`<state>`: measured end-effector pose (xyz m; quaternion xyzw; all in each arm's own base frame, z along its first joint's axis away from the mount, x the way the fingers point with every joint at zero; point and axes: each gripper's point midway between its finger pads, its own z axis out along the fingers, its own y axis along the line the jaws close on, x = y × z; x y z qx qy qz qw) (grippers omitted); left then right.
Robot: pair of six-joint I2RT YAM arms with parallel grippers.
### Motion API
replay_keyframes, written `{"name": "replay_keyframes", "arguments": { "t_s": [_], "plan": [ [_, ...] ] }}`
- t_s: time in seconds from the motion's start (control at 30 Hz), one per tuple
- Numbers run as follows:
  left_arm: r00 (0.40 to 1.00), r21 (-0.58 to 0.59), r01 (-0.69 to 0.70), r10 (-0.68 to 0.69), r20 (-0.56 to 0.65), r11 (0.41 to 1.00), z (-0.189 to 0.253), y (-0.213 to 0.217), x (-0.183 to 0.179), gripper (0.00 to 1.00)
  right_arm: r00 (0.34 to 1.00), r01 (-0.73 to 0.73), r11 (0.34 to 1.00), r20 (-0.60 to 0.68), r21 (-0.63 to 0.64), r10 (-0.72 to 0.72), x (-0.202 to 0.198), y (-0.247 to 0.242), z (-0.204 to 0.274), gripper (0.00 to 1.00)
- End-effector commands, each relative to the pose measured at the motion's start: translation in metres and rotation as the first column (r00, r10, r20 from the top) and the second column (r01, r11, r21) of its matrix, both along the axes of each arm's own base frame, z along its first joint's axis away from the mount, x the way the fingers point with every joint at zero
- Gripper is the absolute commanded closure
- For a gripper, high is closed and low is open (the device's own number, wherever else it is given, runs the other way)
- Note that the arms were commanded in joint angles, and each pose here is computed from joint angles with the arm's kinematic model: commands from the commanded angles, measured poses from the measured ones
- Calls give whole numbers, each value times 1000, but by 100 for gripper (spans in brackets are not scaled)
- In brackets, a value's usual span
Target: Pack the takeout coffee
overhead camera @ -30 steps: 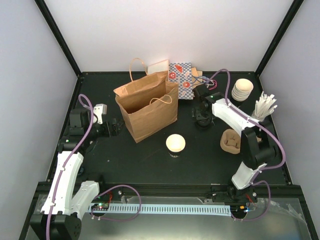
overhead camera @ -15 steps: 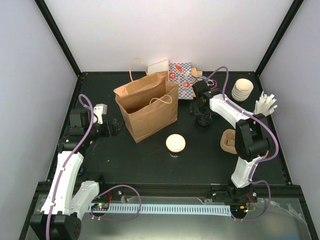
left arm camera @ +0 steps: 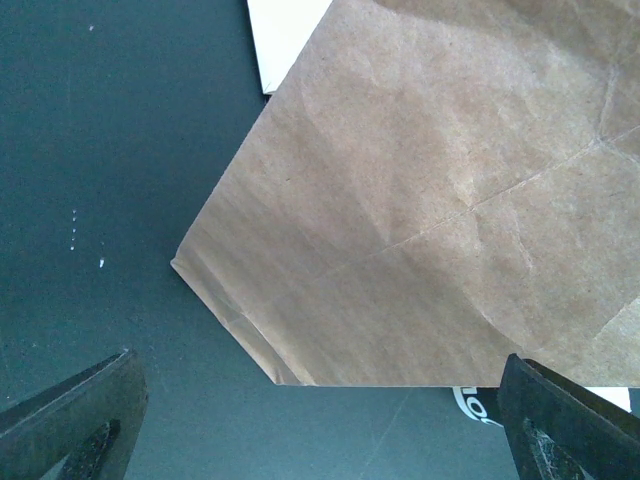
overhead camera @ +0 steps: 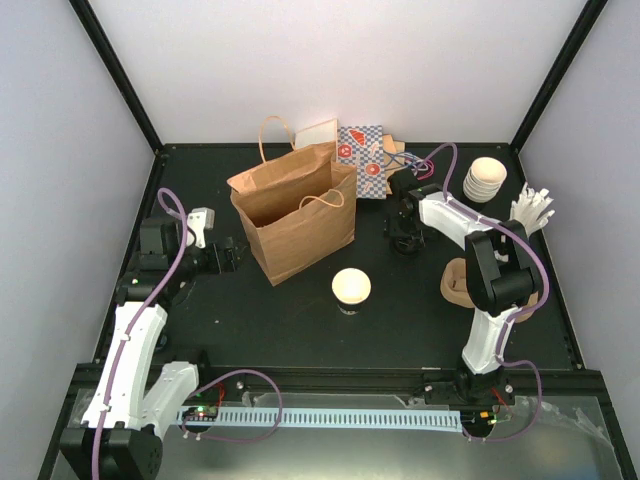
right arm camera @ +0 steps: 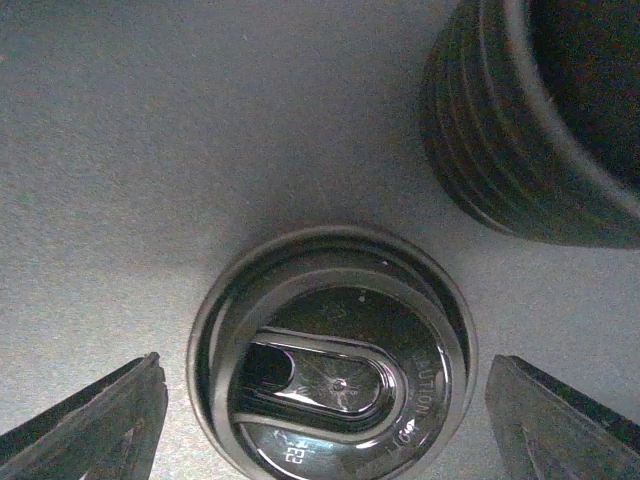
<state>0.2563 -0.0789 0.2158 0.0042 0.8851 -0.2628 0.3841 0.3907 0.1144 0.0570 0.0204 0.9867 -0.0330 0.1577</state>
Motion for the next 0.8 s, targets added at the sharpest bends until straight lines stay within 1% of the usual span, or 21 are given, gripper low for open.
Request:
{"name": "replay_keyframes", "arguments": {
  "t_s": [0.0,0.2,0.3,0.4,0.77],
  "plan": [
    [1000,12,-2,2,6,1000,0,1,2,1,1000,28,999,0,25,-28,0,-3,-9,11],
    [1000,12,-2,2,4,1000,0,1,2,1,999,39,999,-9,35,-39,-3,-4,-15,11],
    [1000,13,-3,3,3,1000,0,1,2,1,999,41,998,-14,47,-40,-3,-3,-17,17],
    [1000,11,-1,1,5,1000,0,1,2,1,999,42,998,-14,55,-41,-3,-3,-17,20],
    [1000,11,-1,1,7,1000,1,1,1,1,998,54,997,-29,53,-53,-4,-10,-22,20]
  ]
}}
